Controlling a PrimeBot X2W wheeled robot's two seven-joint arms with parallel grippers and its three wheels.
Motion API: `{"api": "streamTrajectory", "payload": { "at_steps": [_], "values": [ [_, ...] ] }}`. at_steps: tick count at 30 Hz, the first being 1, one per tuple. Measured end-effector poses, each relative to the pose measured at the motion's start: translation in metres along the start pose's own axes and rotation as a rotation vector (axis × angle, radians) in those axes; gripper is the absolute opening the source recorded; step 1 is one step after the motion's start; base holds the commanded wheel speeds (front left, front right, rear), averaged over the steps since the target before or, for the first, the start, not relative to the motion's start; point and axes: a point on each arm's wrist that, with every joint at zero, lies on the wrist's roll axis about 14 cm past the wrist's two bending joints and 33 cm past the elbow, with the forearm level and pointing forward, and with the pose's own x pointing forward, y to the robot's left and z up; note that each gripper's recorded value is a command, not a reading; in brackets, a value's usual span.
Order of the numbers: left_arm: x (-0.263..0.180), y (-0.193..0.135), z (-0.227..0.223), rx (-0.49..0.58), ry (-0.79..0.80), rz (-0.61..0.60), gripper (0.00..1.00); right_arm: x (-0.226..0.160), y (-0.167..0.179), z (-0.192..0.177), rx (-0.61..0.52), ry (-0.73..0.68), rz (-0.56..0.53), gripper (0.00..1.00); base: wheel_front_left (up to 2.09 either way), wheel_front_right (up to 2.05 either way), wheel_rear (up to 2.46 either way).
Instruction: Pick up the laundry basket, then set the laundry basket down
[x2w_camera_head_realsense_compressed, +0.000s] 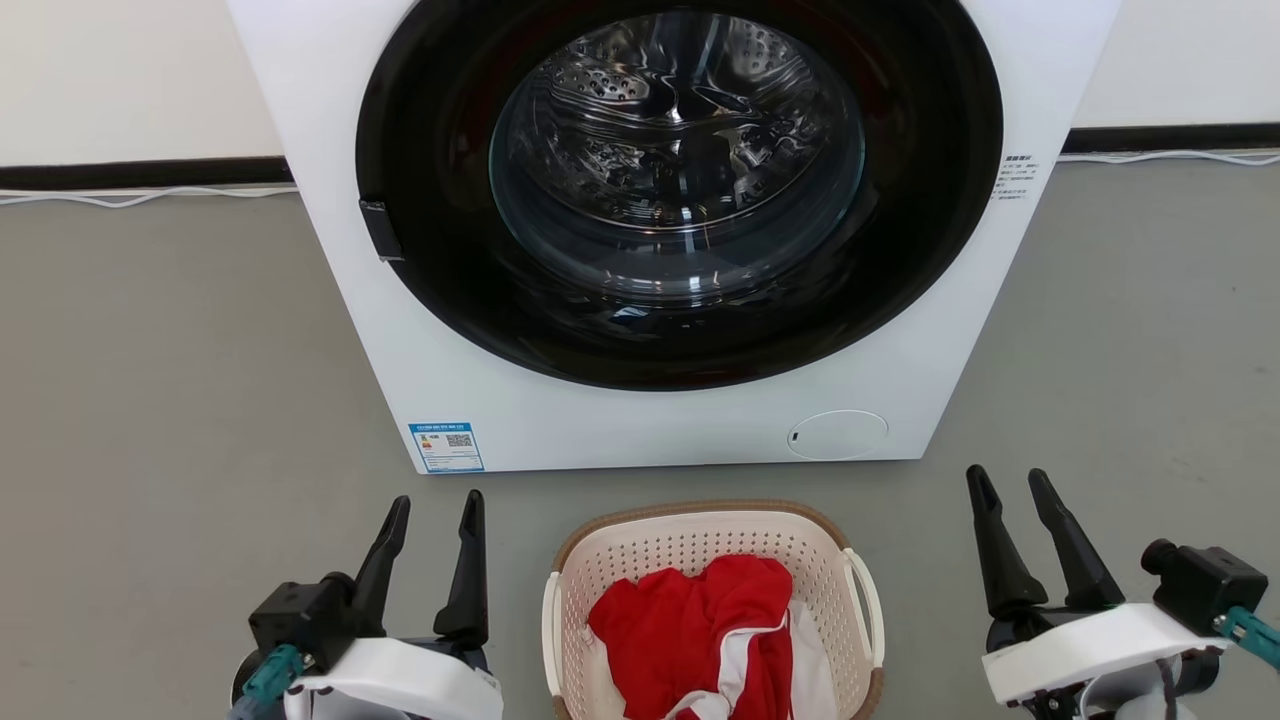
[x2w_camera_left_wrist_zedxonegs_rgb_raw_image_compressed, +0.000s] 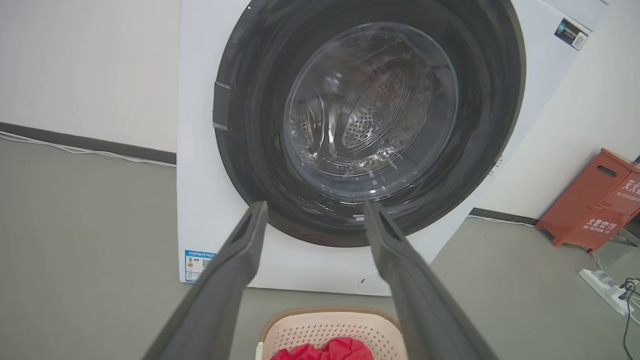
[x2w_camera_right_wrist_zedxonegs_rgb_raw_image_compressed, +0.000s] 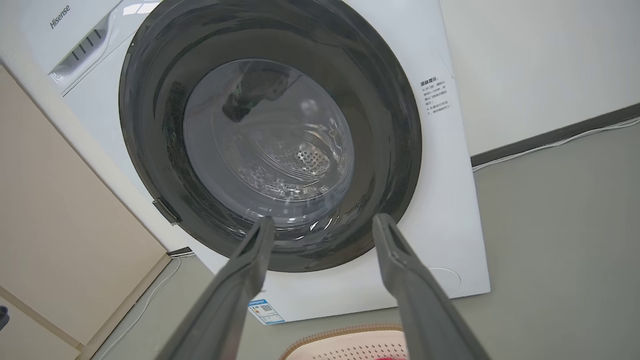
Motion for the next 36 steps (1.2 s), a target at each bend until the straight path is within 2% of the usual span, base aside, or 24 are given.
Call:
{"api": "streamTrajectory", "payload": {
  "at_steps": [11,36],
  "values": [
    [0.0003,-0.0092,0.0048,0.085,-0.033,-0.035,1.0,-0.0001,0.0027,0.0017,-0.099,-0.009,0.031,1.0,0.0,0.0,0.0],
    [0.0006,-0.0091,0.0033,0.087,-0.031,-0.032,1.0,0.0044,0.0015,0.0056,-0.117,-0.018,0.031,1.0,0.0,0.0,0.0]
  ]
}}
